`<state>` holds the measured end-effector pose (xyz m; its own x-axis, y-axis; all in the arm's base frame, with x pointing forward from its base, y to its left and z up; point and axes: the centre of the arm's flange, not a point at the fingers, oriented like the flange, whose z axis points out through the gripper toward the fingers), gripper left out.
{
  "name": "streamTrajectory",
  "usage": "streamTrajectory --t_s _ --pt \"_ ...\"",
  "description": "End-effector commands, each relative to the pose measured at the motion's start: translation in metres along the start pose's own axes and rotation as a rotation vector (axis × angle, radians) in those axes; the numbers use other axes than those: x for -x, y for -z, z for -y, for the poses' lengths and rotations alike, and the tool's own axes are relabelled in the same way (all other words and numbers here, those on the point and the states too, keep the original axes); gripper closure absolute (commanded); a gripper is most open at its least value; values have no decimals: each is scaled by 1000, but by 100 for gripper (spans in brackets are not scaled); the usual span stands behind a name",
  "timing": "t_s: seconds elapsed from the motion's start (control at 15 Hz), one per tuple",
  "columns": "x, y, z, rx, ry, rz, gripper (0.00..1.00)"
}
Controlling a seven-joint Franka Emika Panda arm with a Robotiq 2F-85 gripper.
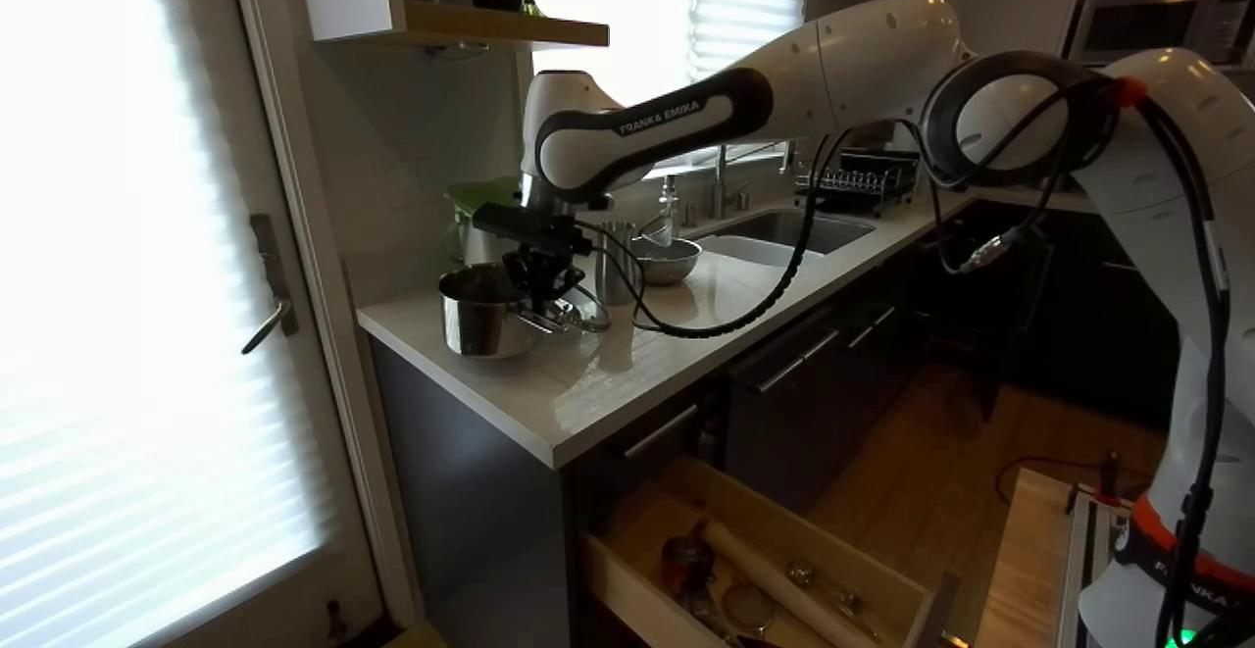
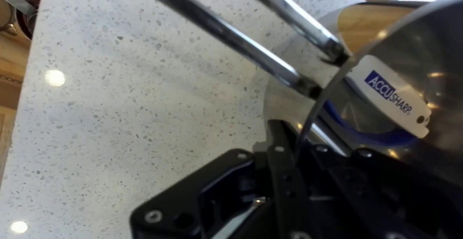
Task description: Move the pot to the right
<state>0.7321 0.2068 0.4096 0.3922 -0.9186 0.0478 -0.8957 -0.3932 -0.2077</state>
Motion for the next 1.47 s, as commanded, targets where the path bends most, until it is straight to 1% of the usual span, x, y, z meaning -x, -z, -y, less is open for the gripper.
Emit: streamTrajectory --t_s 0.0,0.13,0.4,0.67,0.87,1.0,1.07,1.4 --pt "11 29 4 -47 20 50 99" --pt "16 42 -2 -49 28 49 99" --pt "16 73 -26 -38 33 44 99" --pt "25 94 -50 6 57 90 99" --pt "32 105 -70 59 30 77 99" --pt "30 104 -85 96 -48 48 99" --pt "26 101 -92 109 -114 29 99" --pt "21 95 -119 129 -389 0 99"
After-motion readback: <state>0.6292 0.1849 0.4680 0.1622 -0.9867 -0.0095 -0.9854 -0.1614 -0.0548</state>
